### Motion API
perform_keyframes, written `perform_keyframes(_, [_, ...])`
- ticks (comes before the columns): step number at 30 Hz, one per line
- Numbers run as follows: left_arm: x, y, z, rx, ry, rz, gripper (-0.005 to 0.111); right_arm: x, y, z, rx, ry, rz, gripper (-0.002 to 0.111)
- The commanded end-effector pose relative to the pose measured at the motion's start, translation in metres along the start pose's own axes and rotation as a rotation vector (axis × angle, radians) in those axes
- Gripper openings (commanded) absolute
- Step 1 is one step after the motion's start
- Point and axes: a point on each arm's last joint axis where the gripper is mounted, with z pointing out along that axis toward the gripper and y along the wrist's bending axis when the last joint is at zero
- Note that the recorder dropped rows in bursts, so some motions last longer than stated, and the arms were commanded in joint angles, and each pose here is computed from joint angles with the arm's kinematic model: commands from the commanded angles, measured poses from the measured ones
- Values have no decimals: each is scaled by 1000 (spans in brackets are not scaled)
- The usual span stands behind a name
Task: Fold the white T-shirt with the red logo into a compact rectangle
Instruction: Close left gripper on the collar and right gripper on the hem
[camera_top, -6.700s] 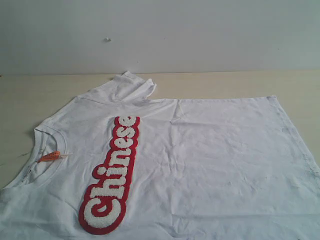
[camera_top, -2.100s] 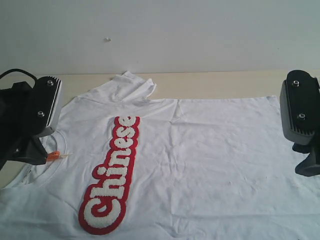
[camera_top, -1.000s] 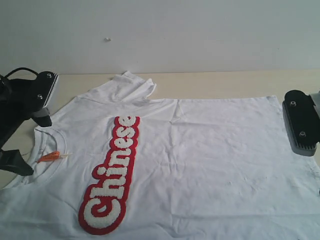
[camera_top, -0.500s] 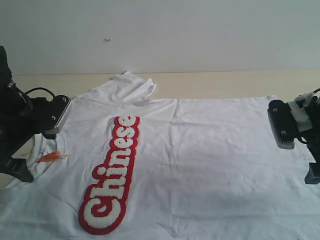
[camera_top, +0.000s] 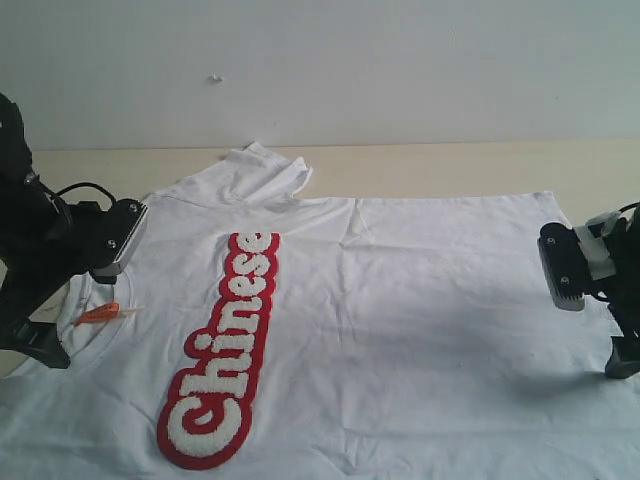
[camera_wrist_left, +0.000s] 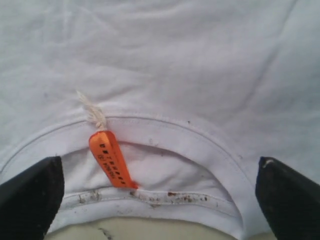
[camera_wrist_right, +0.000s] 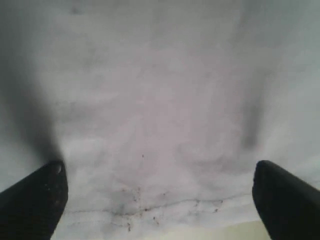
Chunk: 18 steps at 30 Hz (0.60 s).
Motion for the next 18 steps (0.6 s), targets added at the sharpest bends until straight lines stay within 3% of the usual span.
perform_keyframes(1, [1, 3, 3, -3, 0, 1, 105, 1, -2, 13, -15, -11, -5, 94])
perform_keyframes(9, [1, 3, 7, 8, 1, 0, 105, 0, -1, 27, -47, -9, -31, 89])
perform_keyframes(18, [1, 2, 7, 14, -1, -2, 105, 0, -1, 42, -53, -10, -41, 32])
